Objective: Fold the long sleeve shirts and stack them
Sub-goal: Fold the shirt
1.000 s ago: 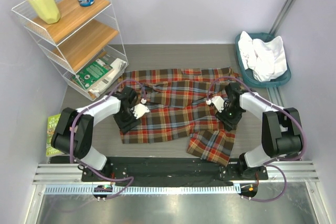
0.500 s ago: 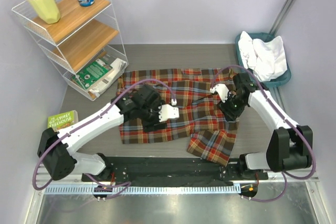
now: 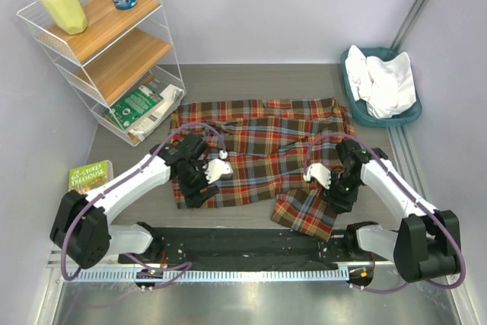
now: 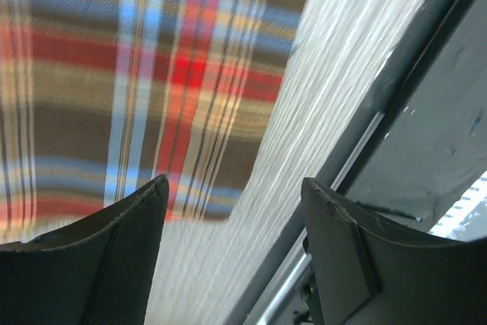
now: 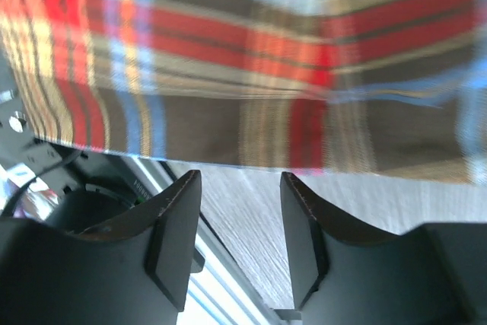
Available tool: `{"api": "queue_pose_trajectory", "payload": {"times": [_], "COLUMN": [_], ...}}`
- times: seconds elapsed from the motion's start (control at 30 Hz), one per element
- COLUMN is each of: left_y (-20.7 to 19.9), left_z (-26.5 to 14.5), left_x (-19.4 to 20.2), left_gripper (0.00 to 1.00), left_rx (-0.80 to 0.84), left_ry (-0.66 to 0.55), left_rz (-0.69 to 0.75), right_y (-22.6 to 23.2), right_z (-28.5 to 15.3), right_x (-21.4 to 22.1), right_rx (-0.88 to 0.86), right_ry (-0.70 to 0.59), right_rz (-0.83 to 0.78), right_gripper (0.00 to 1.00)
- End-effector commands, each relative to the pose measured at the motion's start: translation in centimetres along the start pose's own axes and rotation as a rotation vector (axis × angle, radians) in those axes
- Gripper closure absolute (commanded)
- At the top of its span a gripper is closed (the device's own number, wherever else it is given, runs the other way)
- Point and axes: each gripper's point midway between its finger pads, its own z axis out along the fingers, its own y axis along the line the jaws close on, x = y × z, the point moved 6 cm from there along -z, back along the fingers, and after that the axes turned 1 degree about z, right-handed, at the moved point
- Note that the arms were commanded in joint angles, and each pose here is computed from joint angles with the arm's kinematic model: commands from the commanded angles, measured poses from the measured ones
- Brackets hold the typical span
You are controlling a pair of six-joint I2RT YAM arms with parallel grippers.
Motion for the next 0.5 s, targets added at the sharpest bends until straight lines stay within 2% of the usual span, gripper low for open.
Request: {"api": "queue_pose_trajectory", "payload": {"times": [0.0,0.17,0.3,0.47], "left_y": [0.1,1.1,1.7,2.2], "left_z": [-1.4,-1.1,-1.0,-1.0], "left_x": [2.0,3.3,3.3,4.0], "left_gripper": [0.28,0.28,0.29,0.29], "left_rx": [-0.018,-0.013,-0.035,-0.034], "left_ry": [-0.001,0.003,-0.001,0.003], "left_rz": [-0.057,-0.127,-0.139,-0.175], "right_y": [0.8,1.8,2.2,2.2], "right_z": [0.4,0.8,1.7,2.5], "right_x": [0.6,-0.9,-1.3,-0.9], "right_rx": [-0.003,-0.078,-0.107,-0.109], "right_ry": [0.029,0.052,0.088,0.127], "right_rz": [-0.199,-0.361,-0.424,-0.462], "right_gripper": [0.46,0.45,0.45,0.57]}}
